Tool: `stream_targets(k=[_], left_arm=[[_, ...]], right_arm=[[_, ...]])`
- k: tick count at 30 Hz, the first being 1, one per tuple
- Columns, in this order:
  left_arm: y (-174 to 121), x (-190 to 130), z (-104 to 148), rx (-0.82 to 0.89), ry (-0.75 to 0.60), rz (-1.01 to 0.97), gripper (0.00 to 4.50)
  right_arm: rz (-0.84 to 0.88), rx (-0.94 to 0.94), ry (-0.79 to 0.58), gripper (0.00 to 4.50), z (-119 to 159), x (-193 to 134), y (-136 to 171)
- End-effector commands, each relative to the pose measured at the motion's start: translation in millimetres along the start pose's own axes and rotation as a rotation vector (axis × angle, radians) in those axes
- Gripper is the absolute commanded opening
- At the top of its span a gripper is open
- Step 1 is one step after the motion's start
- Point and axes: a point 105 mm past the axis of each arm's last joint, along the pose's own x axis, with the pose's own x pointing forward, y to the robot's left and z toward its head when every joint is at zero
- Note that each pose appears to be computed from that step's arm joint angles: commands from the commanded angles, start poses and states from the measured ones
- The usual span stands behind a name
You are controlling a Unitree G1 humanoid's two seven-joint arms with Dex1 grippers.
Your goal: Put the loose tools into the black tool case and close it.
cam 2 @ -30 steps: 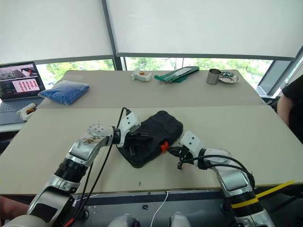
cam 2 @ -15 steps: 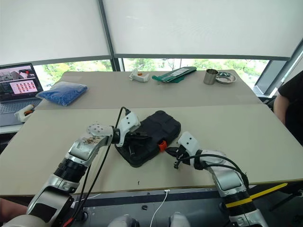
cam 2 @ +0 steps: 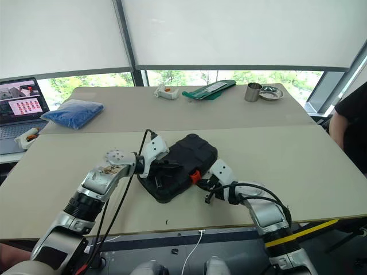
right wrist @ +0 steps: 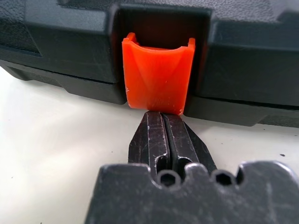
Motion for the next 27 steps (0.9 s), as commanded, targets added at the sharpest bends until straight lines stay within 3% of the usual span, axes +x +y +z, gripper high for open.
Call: stream_targets(k=[1,6,27], left_arm=[[-42.5,12.8,-94.8,-0.246,0.301,-0.110,0.02],[-43.1,10.1,-96.9,-0.248,0.305,-0.109,0.02],[-40.0,9.3,-94.8,-0.240,0.298,-0.107,0.02]], right_arm=[[0.039,-0.094,-0.115,0.00,44.0,-6.9,7.7],[0.023,-0.099,-0.054,0.00,28.1,-25.7,8.2],[0.023,-0.138,-0.070,0.00,44.6,-32.5,8.3]])
